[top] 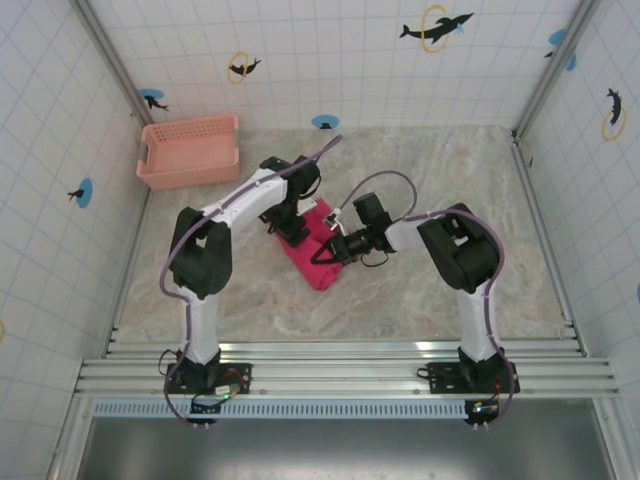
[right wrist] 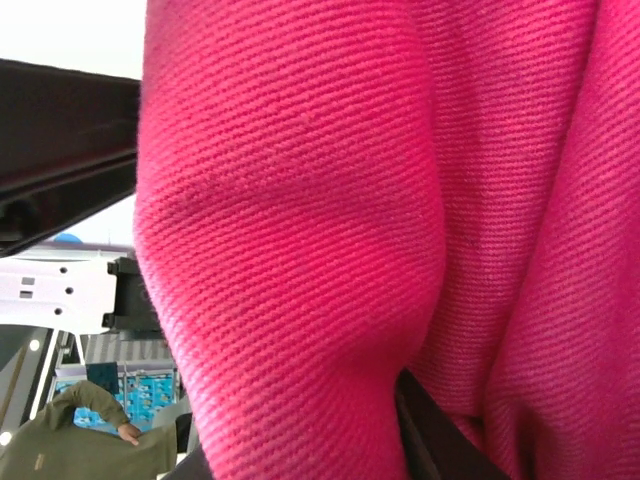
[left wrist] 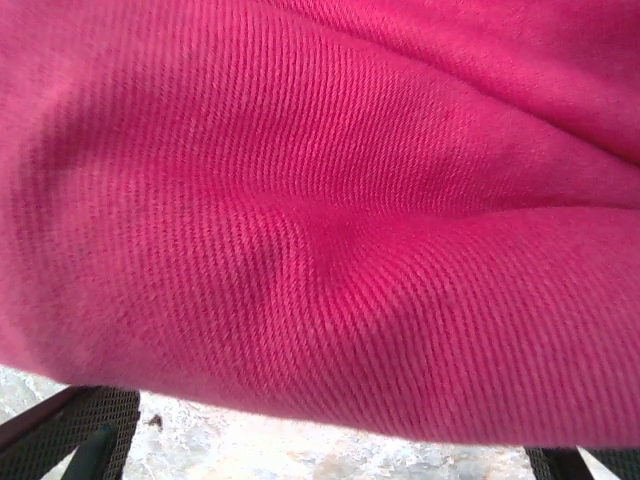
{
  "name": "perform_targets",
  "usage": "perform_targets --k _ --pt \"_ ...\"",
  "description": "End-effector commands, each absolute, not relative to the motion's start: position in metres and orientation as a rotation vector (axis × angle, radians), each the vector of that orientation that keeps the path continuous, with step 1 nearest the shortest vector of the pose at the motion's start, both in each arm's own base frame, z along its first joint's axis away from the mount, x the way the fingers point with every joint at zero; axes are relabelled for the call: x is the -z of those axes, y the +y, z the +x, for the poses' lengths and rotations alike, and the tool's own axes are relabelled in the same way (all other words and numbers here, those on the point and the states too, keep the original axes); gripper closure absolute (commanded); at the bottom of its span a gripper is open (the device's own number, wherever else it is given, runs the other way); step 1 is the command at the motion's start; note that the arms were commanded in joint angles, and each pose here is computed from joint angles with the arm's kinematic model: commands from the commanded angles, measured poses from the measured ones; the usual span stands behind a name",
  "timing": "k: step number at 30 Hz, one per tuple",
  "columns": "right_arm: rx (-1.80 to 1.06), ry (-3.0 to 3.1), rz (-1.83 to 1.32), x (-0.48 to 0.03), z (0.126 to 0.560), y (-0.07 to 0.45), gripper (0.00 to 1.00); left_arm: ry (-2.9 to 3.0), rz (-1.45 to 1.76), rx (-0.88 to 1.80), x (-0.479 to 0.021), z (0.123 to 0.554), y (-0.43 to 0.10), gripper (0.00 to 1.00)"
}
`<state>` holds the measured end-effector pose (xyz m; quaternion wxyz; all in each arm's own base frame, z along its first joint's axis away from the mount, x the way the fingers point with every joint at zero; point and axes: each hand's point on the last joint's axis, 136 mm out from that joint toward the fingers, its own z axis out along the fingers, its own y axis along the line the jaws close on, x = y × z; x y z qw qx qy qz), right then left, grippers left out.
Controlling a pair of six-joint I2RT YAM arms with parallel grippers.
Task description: Roll up the long pants
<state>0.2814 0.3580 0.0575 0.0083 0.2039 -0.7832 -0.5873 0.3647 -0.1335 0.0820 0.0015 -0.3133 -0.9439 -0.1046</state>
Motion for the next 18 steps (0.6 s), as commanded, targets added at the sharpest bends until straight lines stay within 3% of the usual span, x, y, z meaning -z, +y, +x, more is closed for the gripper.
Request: perform_targets --k 1,9,12,14,15,16,18 --pt "1.685 -2.535 0.461 -0.010 0.280 0.347 0.76 -2.990 -0.957 0.367 -0.073 0.384 -0.137 0.03" --pt "1.613 -2.575 0.449 -0.004 0.272 0.344 0.67 -2.975 -0.936 0.318 -0.050 0.413 -0.160 0.03" --pt "1.518 -2.672 0.475 -0.003 0.269 0.338 0.46 -2.904 -0.944 0.338 -0.030 0.416 -0.166 0.02" --pt "1.416 -2.759 0.528 -0.008 0.268 0.331 0.38 -2.871 -0.948 0.350 -0.022 0.415 -0.167 0.02" --pt "1.338 -2.814 0.587 -0.013 0.267 0.327 0.28 -2.865 -0.955 0.344 -0.019 0.415 -0.170 0.02" --pt "1.237 -2.868 0.670 -0.019 0.265 0.322 0.01 -2.861 -0.951 0.344 -0.017 0.415 -0.170 0.02" --pt "1.040 -2.983 0.806 -0.035 0.266 0.315 0.02 -2.861 -0.955 0.343 -0.015 0.416 -0.170 0.03"
